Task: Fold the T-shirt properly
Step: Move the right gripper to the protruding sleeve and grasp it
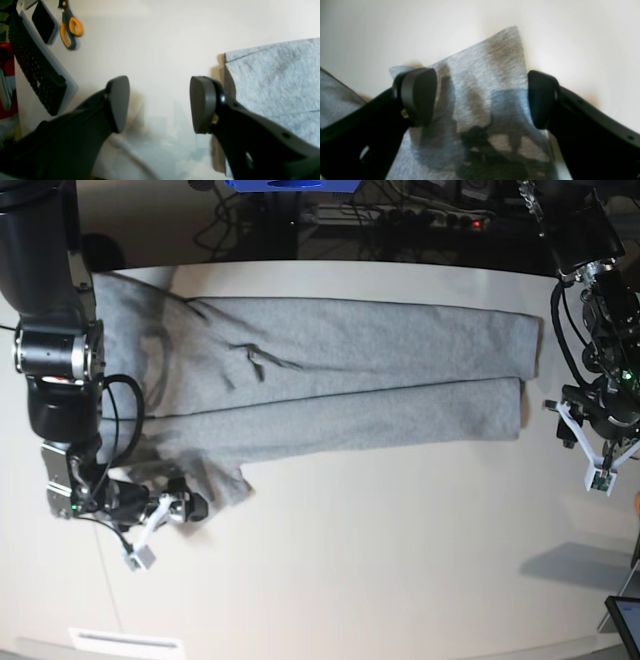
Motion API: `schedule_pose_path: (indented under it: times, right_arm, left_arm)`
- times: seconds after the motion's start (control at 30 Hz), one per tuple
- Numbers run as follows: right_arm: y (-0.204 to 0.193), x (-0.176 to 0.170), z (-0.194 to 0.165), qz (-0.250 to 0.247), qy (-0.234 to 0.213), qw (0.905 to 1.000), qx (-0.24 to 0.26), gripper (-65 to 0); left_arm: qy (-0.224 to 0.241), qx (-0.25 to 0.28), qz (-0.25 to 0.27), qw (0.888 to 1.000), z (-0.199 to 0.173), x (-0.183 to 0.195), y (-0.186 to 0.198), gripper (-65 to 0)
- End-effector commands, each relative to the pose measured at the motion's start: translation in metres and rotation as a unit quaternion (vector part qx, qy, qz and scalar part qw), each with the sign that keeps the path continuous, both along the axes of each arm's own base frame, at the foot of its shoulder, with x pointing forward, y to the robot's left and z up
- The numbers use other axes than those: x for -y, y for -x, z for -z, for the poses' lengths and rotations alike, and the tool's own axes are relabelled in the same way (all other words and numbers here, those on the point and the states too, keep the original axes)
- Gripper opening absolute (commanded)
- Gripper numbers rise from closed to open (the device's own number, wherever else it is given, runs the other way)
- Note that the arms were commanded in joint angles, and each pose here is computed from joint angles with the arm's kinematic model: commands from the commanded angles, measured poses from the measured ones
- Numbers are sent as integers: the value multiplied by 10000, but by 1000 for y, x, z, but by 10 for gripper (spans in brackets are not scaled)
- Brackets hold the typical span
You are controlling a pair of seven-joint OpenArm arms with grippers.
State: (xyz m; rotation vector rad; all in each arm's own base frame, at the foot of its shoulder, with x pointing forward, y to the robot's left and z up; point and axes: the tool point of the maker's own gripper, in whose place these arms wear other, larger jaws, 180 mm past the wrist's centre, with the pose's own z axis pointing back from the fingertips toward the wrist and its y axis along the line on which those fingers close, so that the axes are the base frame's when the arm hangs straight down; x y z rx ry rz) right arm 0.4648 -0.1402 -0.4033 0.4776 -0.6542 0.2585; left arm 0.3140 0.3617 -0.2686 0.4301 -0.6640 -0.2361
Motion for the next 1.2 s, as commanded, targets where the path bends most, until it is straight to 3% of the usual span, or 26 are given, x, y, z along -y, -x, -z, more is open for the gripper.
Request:
schedule_pose_path:
  times: [0.0, 0.27, 0.33, 0.5, 0.67, 0.93, 1.17]
  right_arm:
    - [-11, 3, -14, -12, 61, 9999, 128, -120]
    - [-8, -16, -10, -126, -42, 9999, 82, -123]
    - [-7, -18, -9, -145, -52, 9999, 73, -151]
    - [-8, -19, -9, -142, -67, 9998, 93, -357]
    - [-8, -19, -10, -139, -70, 9998, 99, -649]
    - [-8, -17, -10, -140, -36, 9999, 80, -650]
    - [2, -13, -10, -357, 262, 9990, 66, -650]
  left_arm:
    - [-138, 222, 11, 9997, -17, -6, -6, -272]
    - [-138, 222, 11, 9997, -17, -6, -6, -272]
    - [-144, 220, 7, 9997, -17, -6, -6, -272]
    - [-141, 214, 4, 9997, -17, -6, -6, -272]
    - [-141, 214, 4, 9997, -17, -6, -6, -272]
    - [-134, 203, 24, 9997, -16, -5, -6, -272]
    - [-132, 220, 34, 9997, -17, -4, -8, -272]
